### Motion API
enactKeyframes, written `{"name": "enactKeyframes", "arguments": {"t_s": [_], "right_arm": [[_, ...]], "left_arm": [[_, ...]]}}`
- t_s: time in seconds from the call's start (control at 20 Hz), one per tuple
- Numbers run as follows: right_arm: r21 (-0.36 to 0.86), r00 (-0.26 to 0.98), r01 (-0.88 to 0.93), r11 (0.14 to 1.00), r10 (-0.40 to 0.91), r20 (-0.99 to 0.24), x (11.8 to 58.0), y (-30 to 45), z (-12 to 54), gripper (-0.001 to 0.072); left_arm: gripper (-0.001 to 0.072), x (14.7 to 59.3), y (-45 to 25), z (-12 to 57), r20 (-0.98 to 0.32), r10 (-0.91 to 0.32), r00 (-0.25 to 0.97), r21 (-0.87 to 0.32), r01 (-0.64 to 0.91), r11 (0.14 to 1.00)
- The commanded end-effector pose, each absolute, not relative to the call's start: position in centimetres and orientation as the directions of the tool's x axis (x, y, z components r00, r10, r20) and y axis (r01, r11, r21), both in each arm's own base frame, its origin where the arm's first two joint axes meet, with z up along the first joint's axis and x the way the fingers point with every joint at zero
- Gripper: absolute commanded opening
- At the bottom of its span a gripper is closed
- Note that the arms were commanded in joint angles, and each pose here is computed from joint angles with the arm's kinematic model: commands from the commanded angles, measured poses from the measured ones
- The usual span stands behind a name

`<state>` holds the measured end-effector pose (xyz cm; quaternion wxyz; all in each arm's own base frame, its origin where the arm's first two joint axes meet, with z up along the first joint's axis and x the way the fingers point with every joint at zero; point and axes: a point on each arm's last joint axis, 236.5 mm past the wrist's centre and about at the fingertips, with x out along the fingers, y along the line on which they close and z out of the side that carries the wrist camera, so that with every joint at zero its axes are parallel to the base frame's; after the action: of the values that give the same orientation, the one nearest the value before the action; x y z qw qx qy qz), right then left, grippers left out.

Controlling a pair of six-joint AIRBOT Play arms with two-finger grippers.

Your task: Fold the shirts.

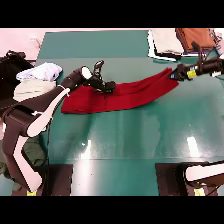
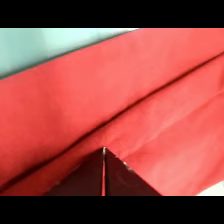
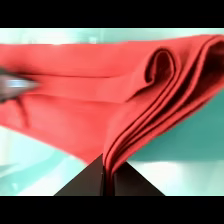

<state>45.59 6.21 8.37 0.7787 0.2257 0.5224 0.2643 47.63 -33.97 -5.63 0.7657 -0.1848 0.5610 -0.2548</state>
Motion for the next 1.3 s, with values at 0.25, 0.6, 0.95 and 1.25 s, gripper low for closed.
{"name": "enactKeyframes", "arguments": {"t_s": [0.25, 0.6, 0.95, 1.25], "right_arm": [[0.552, 0.37, -0.471, 0.688, 0.722, -0.584, 43.8, 19.3, 21.2, 0.0015], [0.551, 0.314, -0.63, 0.547, 0.829, -0.463, 40.9, 31.7, 24.2, 0.0016], [0.676, 0.16, -0.676, 0.294, 0.954, -0.254, 38.1, 49.9, 20.1, 0.0254], [0.615, 0.133, -0.691, 0.379, 0.903, -0.408, 40.3, 46.8, 15.4, 0.038]], "left_arm": [[0.0024, 48.0, -34.6, -6.6, -0.758, -0.609, 0.233, -0.585, 0.167, 0.793], [0.0024, 52.7, -27.6, 2.9, -0.753, -0.535, 0.383, -0.473, 0.252, 0.844], [0.0024, 55.2, -9.1, 21.2, -0.631, -0.313, 0.71, -0.307, 0.142, 0.941], [0.0024, 53.3, -5.8, 24.9, -0.597, -0.271, 0.755, -0.282, 0.119, 0.952]]}}
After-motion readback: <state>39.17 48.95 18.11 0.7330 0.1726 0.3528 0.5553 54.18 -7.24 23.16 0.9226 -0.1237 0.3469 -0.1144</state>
